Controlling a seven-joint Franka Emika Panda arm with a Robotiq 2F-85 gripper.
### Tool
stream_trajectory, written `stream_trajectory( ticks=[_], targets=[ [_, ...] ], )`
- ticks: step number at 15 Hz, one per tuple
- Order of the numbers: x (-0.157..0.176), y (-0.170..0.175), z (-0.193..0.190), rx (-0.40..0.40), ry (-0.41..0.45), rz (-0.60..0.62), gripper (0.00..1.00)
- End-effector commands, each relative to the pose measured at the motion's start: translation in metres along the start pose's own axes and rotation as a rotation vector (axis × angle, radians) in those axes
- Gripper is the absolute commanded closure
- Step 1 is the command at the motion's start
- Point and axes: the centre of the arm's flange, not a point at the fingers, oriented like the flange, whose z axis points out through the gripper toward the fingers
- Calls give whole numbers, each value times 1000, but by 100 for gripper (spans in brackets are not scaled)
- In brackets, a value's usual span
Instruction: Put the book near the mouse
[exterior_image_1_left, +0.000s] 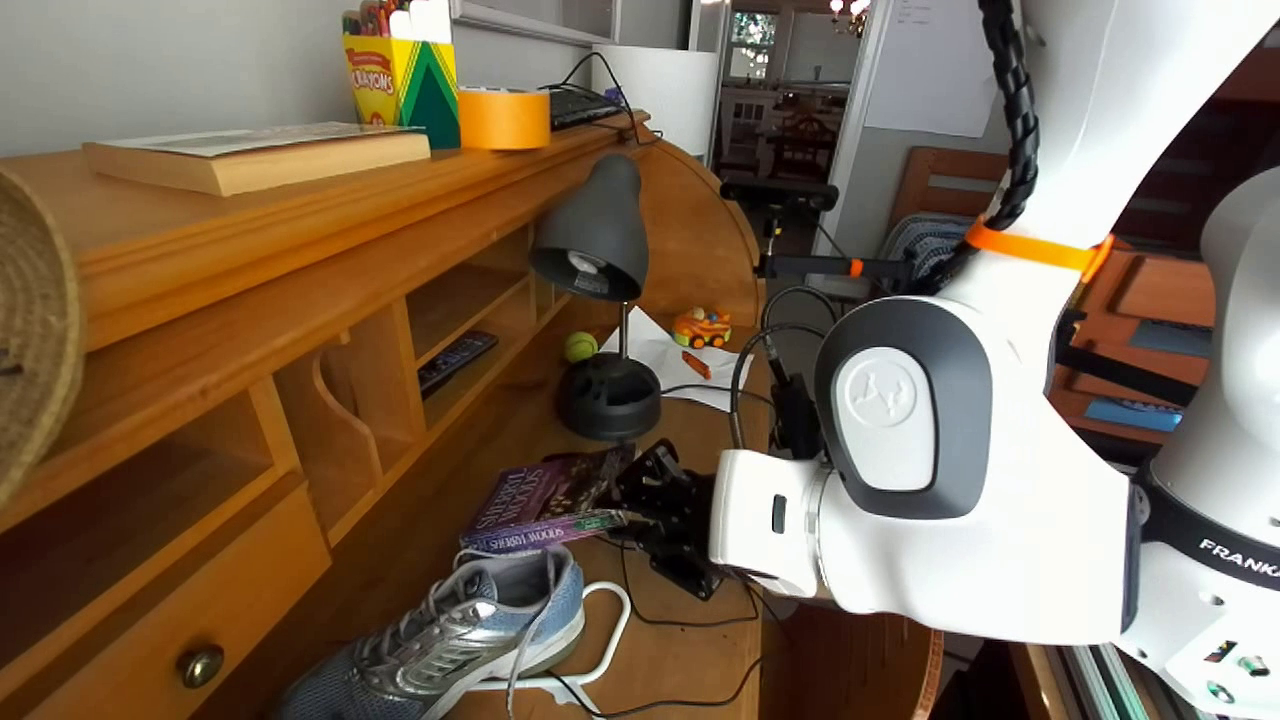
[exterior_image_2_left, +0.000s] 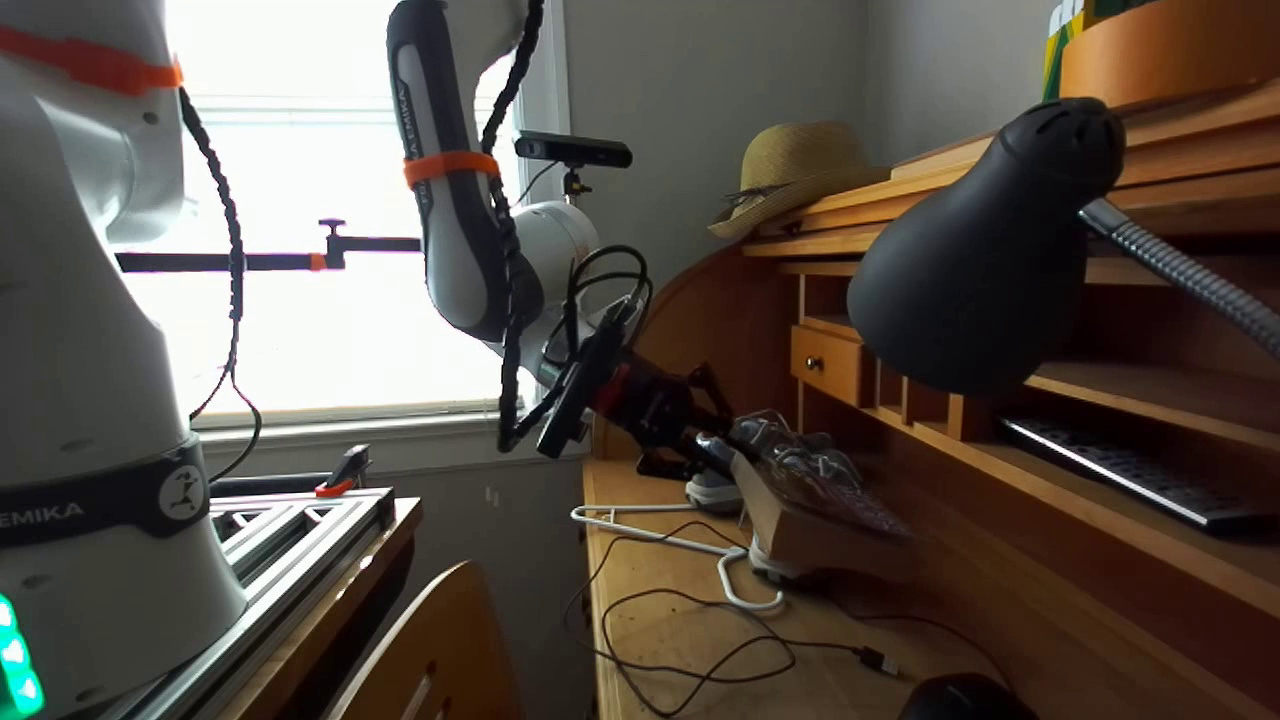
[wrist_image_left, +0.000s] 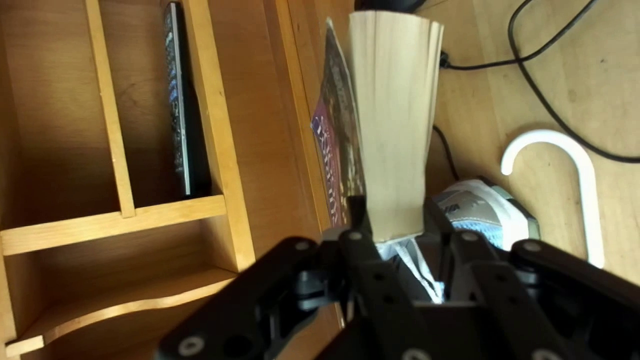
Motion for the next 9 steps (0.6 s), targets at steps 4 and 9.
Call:
stream_trajectory(
  ticks=[4, 9],
  targets=[
    [-2, -13, 9, 114, 15, 69, 93],
    [2, -13, 10, 178, 27, 127, 93]
  ],
)
